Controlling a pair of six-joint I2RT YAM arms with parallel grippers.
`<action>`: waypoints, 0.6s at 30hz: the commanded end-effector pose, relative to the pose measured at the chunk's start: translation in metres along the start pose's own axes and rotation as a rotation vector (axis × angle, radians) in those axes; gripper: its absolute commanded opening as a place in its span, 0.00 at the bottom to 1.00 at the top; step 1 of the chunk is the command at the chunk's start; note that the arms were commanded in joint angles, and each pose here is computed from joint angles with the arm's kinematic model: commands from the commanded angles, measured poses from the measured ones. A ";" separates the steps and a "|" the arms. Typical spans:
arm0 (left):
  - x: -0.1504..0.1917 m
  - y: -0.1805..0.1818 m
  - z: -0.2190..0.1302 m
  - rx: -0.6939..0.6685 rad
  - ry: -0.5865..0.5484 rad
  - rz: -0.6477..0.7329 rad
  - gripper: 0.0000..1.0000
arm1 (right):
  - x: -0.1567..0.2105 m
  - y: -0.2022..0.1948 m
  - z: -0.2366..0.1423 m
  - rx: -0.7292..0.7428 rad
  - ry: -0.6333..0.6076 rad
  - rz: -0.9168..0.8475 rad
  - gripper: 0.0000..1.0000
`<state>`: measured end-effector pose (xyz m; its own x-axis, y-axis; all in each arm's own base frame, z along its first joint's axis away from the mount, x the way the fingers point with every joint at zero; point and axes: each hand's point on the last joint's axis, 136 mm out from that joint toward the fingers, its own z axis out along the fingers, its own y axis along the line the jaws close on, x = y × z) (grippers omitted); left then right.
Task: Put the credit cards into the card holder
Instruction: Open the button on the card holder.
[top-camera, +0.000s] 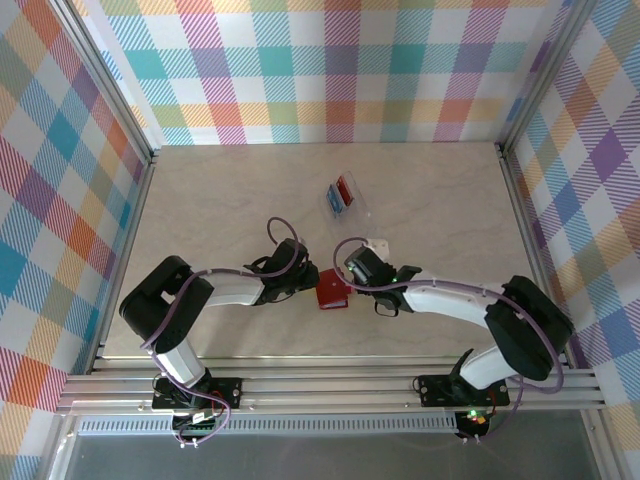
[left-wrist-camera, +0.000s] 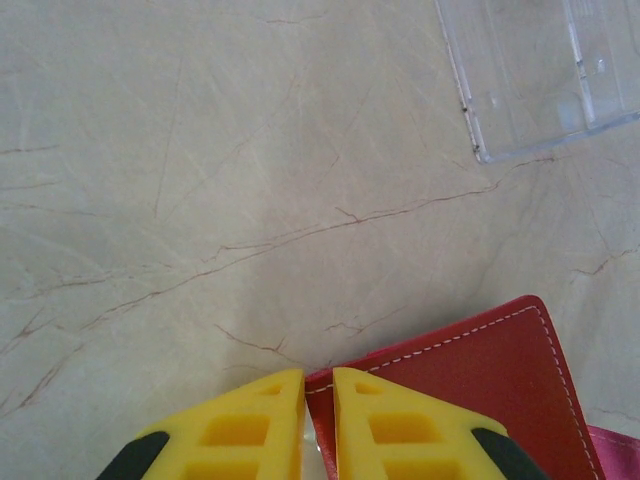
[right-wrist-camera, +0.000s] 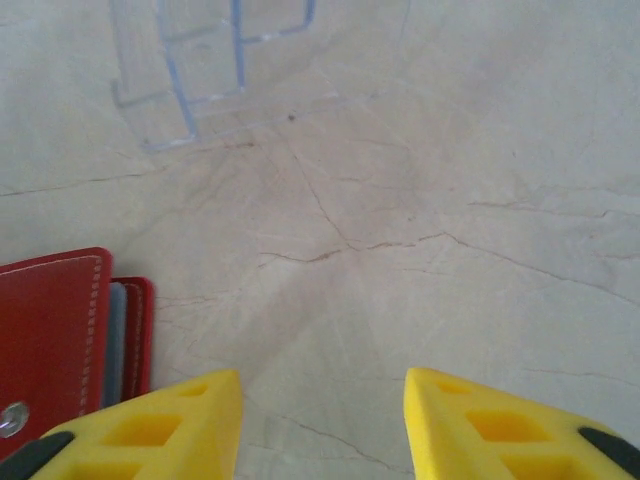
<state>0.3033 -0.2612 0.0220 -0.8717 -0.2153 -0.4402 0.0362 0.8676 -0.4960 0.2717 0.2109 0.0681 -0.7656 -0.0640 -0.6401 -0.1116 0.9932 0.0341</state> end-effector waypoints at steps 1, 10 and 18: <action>0.039 0.034 -0.001 -0.106 0.125 0.010 0.16 | -0.010 0.034 -0.021 -0.146 -0.004 -0.054 0.40; 0.042 0.037 0.002 -0.117 0.124 0.009 0.16 | -0.006 0.125 -0.048 -0.606 0.130 -0.049 0.41; 0.042 0.039 0.000 -0.125 0.119 0.008 0.16 | 0.013 0.117 -0.001 -0.577 0.254 0.055 0.50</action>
<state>0.3018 -0.2609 0.0214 -0.8677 -0.2141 -0.4486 0.0450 0.8649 -0.4999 0.2484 0.3192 0.0796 -0.8685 -0.1194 -0.4811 -0.3686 0.8044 0.4659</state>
